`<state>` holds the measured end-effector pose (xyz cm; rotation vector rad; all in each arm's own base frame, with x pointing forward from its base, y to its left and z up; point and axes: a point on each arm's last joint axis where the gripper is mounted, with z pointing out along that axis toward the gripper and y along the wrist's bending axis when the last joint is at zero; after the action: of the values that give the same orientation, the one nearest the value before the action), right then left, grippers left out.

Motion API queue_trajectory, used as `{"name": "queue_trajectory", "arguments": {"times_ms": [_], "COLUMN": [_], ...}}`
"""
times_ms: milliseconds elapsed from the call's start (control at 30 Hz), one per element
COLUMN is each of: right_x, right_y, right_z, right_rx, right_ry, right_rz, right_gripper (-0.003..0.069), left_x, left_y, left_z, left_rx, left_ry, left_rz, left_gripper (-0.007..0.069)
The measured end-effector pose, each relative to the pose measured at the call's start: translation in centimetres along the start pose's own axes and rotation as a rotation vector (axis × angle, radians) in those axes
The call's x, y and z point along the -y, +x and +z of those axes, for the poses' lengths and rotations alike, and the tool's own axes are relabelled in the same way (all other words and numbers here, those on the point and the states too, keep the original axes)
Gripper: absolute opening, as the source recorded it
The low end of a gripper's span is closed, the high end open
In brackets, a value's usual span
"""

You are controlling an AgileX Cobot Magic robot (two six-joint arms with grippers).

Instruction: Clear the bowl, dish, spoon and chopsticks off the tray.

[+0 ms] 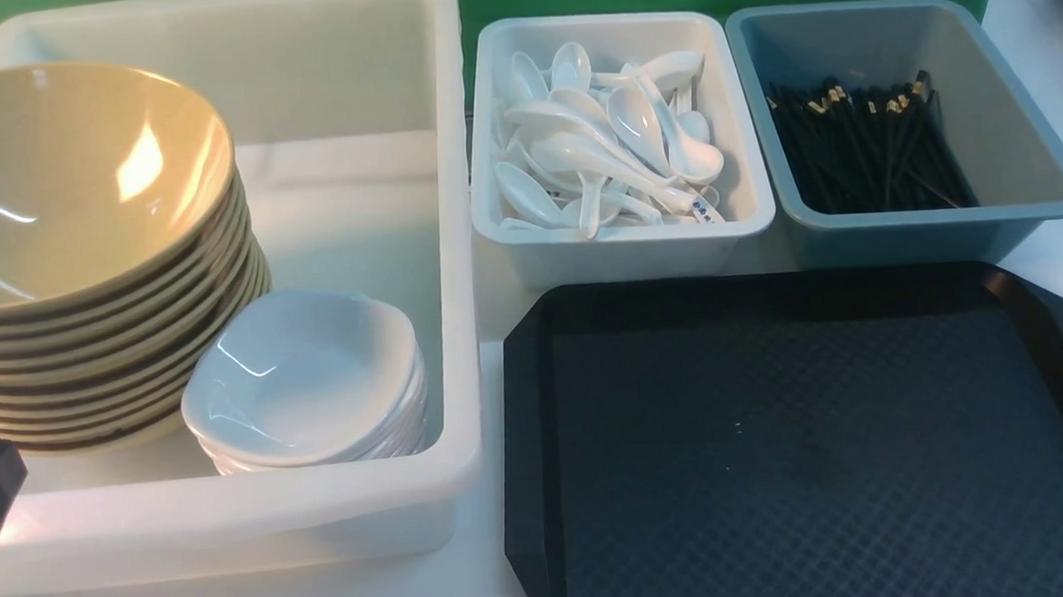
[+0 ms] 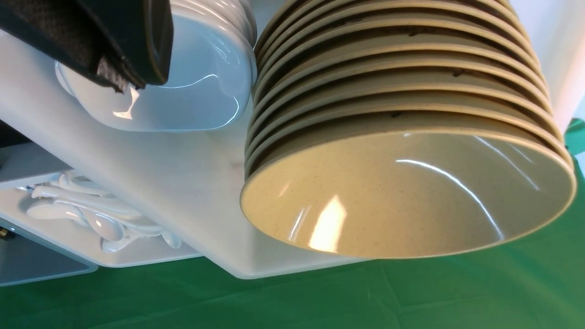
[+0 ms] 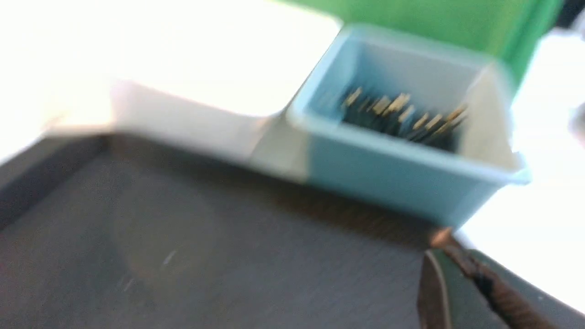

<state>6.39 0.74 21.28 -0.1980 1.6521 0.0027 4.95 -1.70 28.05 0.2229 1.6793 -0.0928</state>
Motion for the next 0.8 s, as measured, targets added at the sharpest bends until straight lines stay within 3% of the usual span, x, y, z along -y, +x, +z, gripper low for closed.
{"name": "queue_trajectory", "arguments": {"times_ms": [233,400,800], "right_x": [0.6,0.7,0.7], "right_y": [2.3,3.4,3.8], "right_z": [-0.6,-0.5,-0.6], "right_rx": [0.003,-0.131,-0.172], "right_ry": [0.149,0.171,0.171], "right_rz": [0.049,0.083,0.091], "right_gripper": [0.0042,0.0046,0.0059], "left_x": [0.0,0.0,0.0], "left_y": [0.0,0.0,0.0], "left_z": [0.0,0.0,0.0], "left_rx": [0.000,-0.001,-0.001], "left_ry": [0.001,0.002,0.002], "left_rz": [-0.002,-0.002,-0.002], "left_gripper": [-0.0011,-0.0011,-0.0011]}}
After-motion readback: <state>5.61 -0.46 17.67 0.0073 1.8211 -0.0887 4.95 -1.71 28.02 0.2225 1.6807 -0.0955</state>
